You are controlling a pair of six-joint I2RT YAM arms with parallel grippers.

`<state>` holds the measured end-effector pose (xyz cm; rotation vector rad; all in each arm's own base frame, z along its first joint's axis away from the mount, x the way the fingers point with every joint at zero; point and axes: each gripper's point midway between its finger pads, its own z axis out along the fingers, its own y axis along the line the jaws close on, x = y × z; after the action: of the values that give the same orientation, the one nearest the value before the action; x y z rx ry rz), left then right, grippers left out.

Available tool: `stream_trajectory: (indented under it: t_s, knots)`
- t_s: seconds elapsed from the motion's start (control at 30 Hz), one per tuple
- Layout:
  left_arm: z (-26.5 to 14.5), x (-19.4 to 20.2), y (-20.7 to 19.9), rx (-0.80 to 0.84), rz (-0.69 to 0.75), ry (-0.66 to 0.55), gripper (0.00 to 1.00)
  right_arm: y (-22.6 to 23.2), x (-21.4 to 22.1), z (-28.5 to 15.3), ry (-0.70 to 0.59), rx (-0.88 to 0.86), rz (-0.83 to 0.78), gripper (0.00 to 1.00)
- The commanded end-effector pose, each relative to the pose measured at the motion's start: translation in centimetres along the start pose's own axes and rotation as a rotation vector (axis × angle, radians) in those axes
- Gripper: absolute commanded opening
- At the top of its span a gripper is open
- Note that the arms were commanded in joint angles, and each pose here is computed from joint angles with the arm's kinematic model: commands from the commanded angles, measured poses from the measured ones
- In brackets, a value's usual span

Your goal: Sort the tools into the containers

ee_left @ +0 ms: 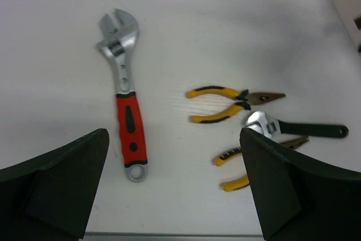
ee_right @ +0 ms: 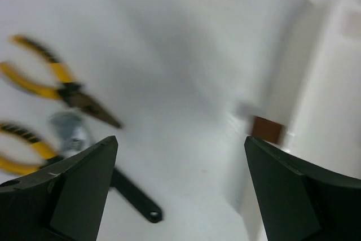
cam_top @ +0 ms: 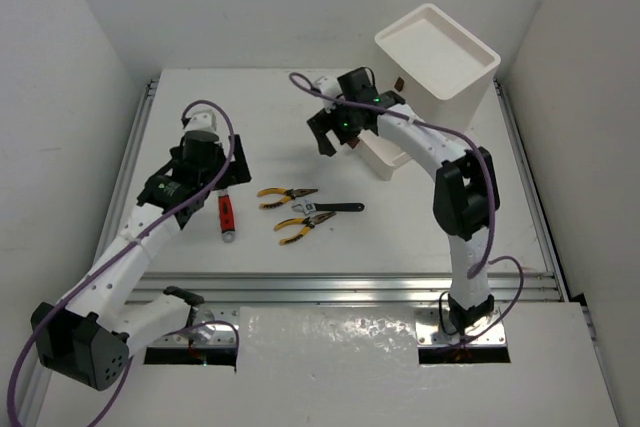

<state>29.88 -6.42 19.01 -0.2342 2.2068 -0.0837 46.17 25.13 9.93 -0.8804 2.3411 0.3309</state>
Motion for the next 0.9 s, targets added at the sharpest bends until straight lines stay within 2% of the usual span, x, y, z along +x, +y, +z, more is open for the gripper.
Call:
stream_trajectory:
  t_s: [0.0, 0.03, 0.13, 0.23, 0.33, 0.4, 0.57, 0.67, 0.8, 0.83, 0.87]
  knots:
    - [-1.4, -3.5, 4.9, -0.193, -0.153, -0.139, 1.0, 8.4, -4.2, -2.5, -0.167, -0.215, -0.248, 0.94]
    - [-2.3, -4.3, 5.9, -0.218, -0.216, -0.182, 1.0, 11.1, -3.6, -2.0, -0.171, -0.314, -0.332, 0.93]
    - [-4.6, -5.5, 8.8, -0.3, -0.319, -0.284, 1.0, 14.2, -2.0, 0.8, -0.098, -0.371, -0.426, 0.91]
    - [-6.0, -6.2, 8.9, -0.277, -0.332, -0.348, 1.0, 16.7, -1.1, 3.4, -0.066, -0.394, -0.542, 0.9]
    - [-5.5, -6.0, 8.4, -0.247, -0.309, -0.333, 1.0, 18.1, -0.1, 5.7, -0.046, -0.398, -0.664, 0.9]
    - [-5.3, -5.9, 8.4, -0.256, -0.305, -0.313, 1.0, 18.2, 0.0, 6.3, -0.027, -0.402, -0.685, 0.9]
    - [-5.5, -6.0, 8.0, -0.225, -0.297, -0.327, 1.0, 18.2, 3.2, 9.5, 0.088, -0.449, -0.691, 0.89]
    - [-5.4, -6.0, 7.8, -0.215, -0.29, -0.32, 1.0, 18.7, 5.1, 10.7, 0.117, -0.496, -0.684, 0.83]
    - [-4.9, -5.8, 7.2, -0.184, -0.271, -0.302, 1.0, 18.8, 6.4, 11.7, 0.145, -0.547, -0.666, 0.43]
    - [-4.9, -5.8, 7.1, -0.181, -0.269, -0.3, 1.0, 18.9, 6.7, 11.8, 0.154, -0.558, -0.665, 0.24]
    - [-4.8, -5.8, 7.0, -0.178, -0.268, -0.296, 1.0, 19.0, 6.6, 11.9, 0.158, -0.569, -0.666, 0.16]
